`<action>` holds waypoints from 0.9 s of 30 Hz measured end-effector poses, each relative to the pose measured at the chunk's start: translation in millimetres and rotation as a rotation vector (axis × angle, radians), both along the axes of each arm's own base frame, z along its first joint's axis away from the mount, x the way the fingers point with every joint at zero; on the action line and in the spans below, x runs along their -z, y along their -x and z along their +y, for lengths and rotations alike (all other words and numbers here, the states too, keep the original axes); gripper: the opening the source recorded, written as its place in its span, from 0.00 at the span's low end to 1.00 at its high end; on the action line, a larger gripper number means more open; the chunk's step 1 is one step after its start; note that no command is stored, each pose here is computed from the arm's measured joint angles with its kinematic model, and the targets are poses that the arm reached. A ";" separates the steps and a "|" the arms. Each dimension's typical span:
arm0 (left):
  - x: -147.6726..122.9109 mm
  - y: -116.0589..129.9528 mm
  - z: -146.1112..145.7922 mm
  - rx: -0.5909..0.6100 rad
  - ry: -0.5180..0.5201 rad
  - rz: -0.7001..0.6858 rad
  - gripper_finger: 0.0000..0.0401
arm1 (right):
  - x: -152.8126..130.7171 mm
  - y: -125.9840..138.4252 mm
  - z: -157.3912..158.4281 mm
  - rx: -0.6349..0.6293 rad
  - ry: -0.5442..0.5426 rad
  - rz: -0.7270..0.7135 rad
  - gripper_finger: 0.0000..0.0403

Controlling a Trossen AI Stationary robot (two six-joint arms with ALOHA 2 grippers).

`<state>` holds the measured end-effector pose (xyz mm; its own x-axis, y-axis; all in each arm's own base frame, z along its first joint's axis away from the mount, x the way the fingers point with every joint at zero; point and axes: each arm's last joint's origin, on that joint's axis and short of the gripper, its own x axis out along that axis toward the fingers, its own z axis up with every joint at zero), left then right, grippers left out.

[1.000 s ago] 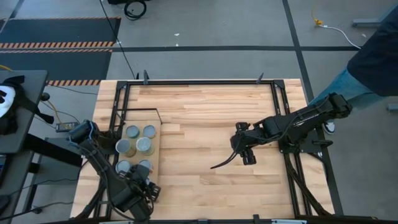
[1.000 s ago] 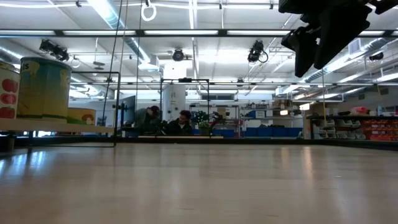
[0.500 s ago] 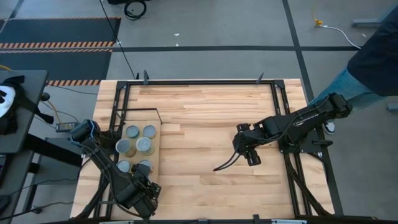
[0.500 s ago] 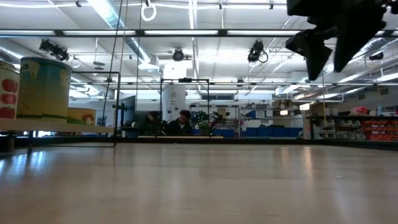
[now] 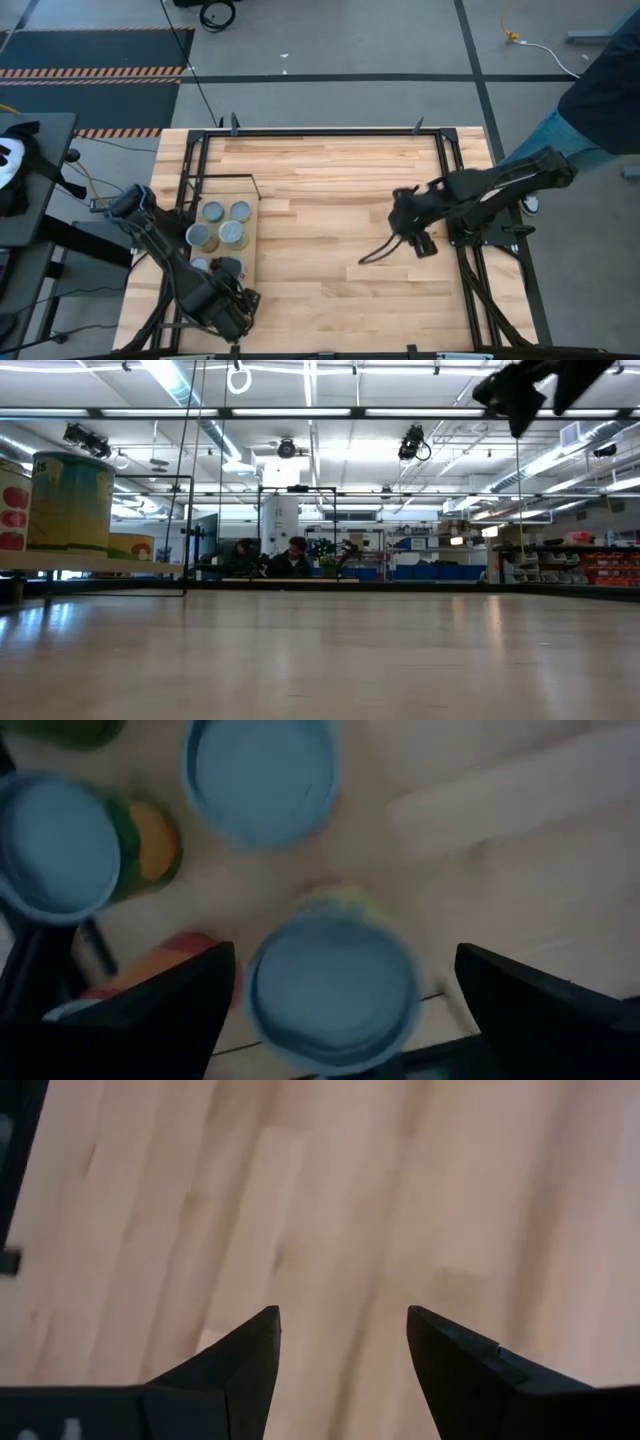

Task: Pick and place cans onto a shelf
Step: Return to Home Position

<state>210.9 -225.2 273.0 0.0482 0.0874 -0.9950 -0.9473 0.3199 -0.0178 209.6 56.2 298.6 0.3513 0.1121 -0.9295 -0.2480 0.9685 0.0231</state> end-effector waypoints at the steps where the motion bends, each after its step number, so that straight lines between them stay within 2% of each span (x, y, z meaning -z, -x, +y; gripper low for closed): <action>1: -4.5 -0.4 4.3 -0.008 -0.003 -0.023 0.95 | -7.4 3.9 -4.1 0.017 0.011 -0.034 0.56; 3: -13.8 -1.2 14.5 -0.021 -0.047 -0.097 0.95 | -18.8 11.6 -14.9 0.063 0.018 -0.119 0.56; 5: -23.3 -2.5 27.4 -0.020 -0.135 -0.190 0.95 | -24.6 16.4 -28.4 0.123 0.003 -0.227 0.55; 9: -41.7 -13.9 59.6 0.049 -0.310 -0.338 0.95 | -19.4 21.2 -56.6 0.227 -0.062 -0.383 0.51; 13: -63.5 -34.5 92.5 0.181 -0.438 -0.482 0.93 | -23.4 21.8 -71.2 0.282 -0.143 -0.559 0.41; 16: -81.4 -54.8 118.0 0.298 -0.527 -0.578 0.87 | -38.9 24.8 -72.9 0.279 -0.165 -0.708 0.29; 19: -92.1 -70.1 142.9 0.365 -0.633 -0.601 0.77 | -50.5 37.5 -71.7 0.296 -0.184 -0.790 0.14; 22: -91.2 -81.1 164.1 0.400 -0.663 -0.587 0.61 | -55.0 59.6 -69.6 0.332 -0.197 -0.792 0.03; 24: -81.2 -89.8 172.4 0.433 -0.636 -0.613 0.50 | -58.0 75.7 -67.8 0.360 -0.225 -0.799 0.03; 27: -63.1 -99.7 180.5 0.532 -0.566 -0.744 0.31 | -57.9 98.1 -64.8 0.412 -0.295 -0.773 0.09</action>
